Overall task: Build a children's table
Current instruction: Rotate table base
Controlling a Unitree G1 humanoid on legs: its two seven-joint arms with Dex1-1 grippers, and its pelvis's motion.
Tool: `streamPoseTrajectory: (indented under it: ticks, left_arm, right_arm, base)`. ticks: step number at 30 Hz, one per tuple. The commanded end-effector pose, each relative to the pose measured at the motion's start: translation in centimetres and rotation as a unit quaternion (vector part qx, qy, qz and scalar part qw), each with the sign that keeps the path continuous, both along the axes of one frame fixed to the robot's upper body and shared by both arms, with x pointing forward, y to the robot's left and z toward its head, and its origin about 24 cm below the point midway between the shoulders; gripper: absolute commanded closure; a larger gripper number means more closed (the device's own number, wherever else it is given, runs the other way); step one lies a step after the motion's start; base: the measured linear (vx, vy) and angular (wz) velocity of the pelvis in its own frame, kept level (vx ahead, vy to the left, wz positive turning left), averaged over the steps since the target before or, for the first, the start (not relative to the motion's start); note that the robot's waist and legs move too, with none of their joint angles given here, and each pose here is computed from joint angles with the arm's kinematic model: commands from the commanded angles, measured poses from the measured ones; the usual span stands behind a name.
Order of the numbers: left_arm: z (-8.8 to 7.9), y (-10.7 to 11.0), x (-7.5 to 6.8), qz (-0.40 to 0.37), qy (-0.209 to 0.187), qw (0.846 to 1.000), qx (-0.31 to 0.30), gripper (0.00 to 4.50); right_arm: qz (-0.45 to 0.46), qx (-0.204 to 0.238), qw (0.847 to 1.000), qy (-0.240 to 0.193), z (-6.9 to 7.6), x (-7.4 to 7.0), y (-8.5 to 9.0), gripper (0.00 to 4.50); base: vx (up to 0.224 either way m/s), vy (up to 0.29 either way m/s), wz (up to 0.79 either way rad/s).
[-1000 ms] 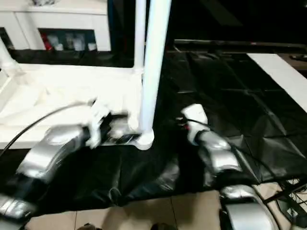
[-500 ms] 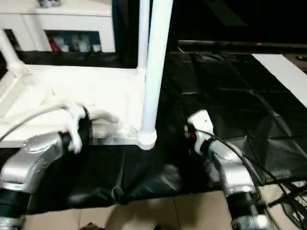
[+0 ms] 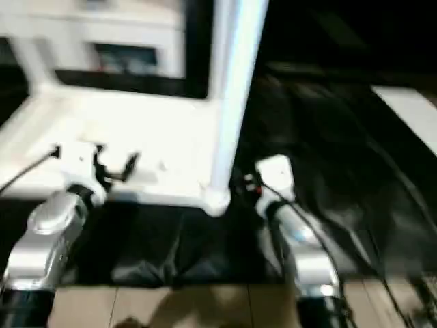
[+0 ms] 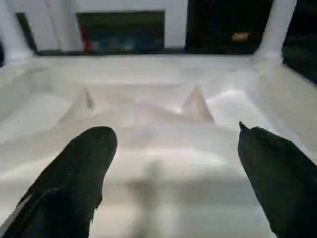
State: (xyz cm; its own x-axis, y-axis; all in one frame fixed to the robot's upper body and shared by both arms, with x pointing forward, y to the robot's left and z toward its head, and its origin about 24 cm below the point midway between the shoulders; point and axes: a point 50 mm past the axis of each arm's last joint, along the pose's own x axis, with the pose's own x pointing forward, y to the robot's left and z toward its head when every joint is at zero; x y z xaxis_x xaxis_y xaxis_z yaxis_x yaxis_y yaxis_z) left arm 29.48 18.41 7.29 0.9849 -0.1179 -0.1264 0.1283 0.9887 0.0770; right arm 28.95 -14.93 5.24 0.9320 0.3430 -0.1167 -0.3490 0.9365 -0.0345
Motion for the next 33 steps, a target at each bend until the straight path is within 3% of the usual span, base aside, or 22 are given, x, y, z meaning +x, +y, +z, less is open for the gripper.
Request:
streamPoseTrajectory:
  ticks: [1,7,10,11,12,13,15,19,22,23,24,26,28,31,33]
  left_arm:
    - [0.4,-0.3,-0.2,-0.002,-0.001,1.000,0.019,0.02]
    - [-0.2,-2.8,-0.1,-0.096,0.015,0.995,0.024,0.02]
    - [-0.9,-5.3,0.1,-0.198,0.017,0.980,-0.012,0.02]
    - [-1.0,-6.0,0.1,-0.246,0.023,0.969,-0.024,0.02]
    - [-1.0,-6.1,0.1,-0.251,0.024,0.967,-0.025,0.02]
    - [-1.0,-6.9,0.1,-0.311,0.031,0.949,-0.039,0.02]
    - [-1.2,-7.3,0.4,-0.360,0.041,0.931,-0.042,0.02]
    - [-1.3,-7.0,1.5,-0.395,0.056,0.917,-0.020,0.00]
    - [-1.1,-6.5,2.1,-0.447,0.078,0.891,-0.006,0.00]
    - [-0.9,-5.9,2.7,-0.483,0.097,0.870,0.020,0.00]
    - [-0.7,-5.5,3.1,-0.500,0.105,0.859,0.034,0.00]
    - [-0.5,-5.2,3.5,-0.514,0.111,0.850,0.044,0.00]
    - [-0.3,-4.7,4.0,-0.536,0.131,0.831,0.066,0.00]
    - [0.2,-4.6,4.5,-0.551,0.139,0.819,0.076,0.38]
    - [0.3,-4.6,4.6,-0.557,0.143,0.815,0.074,0.38]
  right_arm:
    - [0.008,0.001,1.000,0.015,-0.5,-0.5,-0.1,1.38]
    - [-0.027,0.007,0.999,0.026,-0.7,-1.7,-1.8,1.38]
    - [-0.052,0.015,0.998,0.023,-0.4,-2.6,-3.7,1.38]
    - [-0.056,0.008,0.998,0.024,-0.2,-2.7,-4.3,1.38]
    - [-0.056,0.008,0.998,0.024,-0.2,-2.7,-4.4,1.38]
    - [-0.060,-0.005,0.998,0.023,0.0,-2.6,-5.2,1.38]
    - [-0.061,-0.015,0.998,0.025,0.3,-2.4,-5.8,1.38]
    - [-0.038,-0.038,0.998,0.031,0.8,-2.3,-6.3,1.21]
    - [0.008,-0.054,0.997,0.050,1.1,-2.2,-6.5,1.00]
    - [0.056,-0.062,0.995,0.061,1.4,-2.1,-6.7,1.00]
    - [0.083,-0.069,0.992,0.068,1.5,-2.0,-6.7,1.00]
    - [0.107,-0.081,0.988,0.077,1.5,-1.9,-6.9,1.00]
    - [0.152,-0.088,0.980,0.091,1.8,-1.9,-7.3,1.00]
    - [0.182,-0.104,0.973,0.101,2.0,-1.9,-7.8,0.97]
    - [0.188,-0.102,0.971,0.105,2.1,-1.9,-7.9,0.97]
  base:
    - [0.022,-0.128,0.02]
    - [-0.007,0.003,0.19]
    - [-0.049,0.066,0.22]
    - [-0.050,0.060,0.21]
    - [0.000,0.000,0.00]
    - [-0.055,0.058,0.12]
    - [0.000,0.000,0.00]
    - [0.000,0.000,0.00]
    - [0.000,0.000,0.00]
    - [0.000,0.000,0.00]
    - [0.000,0.000,0.00]
    - [0.000,0.000,0.00]
    - [0.046,-0.001,0.00]
    - [0.044,0.006,0.02]
    - [0.000,0.000,0.00]
